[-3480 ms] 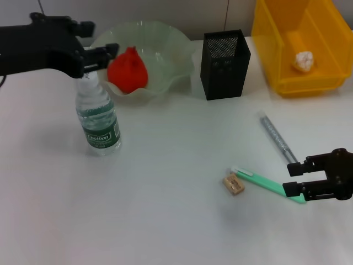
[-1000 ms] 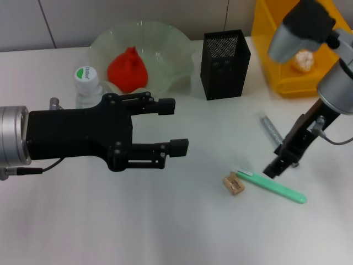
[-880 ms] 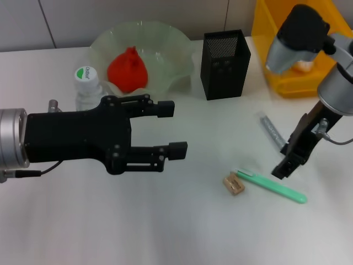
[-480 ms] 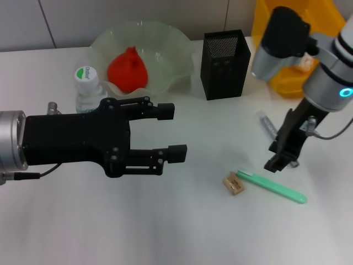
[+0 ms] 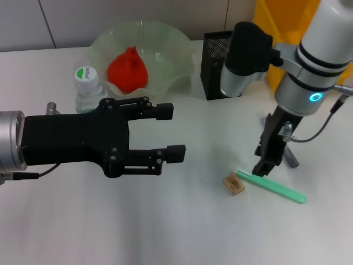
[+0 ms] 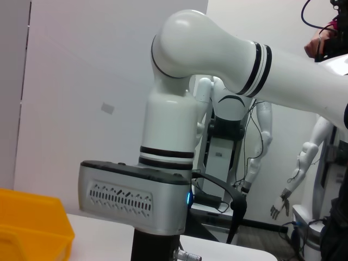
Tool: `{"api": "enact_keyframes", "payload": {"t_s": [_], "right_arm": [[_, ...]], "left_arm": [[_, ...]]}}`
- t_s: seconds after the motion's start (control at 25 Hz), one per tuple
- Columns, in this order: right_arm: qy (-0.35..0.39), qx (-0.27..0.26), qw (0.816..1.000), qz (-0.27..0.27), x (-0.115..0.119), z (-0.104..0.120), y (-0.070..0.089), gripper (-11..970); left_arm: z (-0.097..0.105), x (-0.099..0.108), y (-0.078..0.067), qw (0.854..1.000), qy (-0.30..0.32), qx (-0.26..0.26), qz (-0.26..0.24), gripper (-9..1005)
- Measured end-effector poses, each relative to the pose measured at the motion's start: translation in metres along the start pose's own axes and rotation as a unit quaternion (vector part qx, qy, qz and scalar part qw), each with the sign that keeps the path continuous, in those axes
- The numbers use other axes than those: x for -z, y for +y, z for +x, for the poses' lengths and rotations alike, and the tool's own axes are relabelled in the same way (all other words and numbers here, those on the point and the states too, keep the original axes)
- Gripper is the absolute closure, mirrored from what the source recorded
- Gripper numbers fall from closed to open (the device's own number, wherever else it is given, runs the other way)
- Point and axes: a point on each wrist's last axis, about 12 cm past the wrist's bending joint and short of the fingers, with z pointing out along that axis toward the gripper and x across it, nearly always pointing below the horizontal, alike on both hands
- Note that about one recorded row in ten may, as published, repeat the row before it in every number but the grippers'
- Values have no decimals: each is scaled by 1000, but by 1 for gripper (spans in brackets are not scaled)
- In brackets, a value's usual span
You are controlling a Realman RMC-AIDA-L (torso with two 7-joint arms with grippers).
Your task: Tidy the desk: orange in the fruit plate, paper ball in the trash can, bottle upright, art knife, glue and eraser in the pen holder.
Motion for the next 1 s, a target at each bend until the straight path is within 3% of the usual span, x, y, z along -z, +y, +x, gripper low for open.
{"api": "enact_keyframes", "payload": {"t_s": [1.0], "right_arm": [[12, -8, 1000, -1, -25, -14, 4, 502]], "left_arm": [[1, 3, 1, 1000, -3, 2, -5, 218]]}}
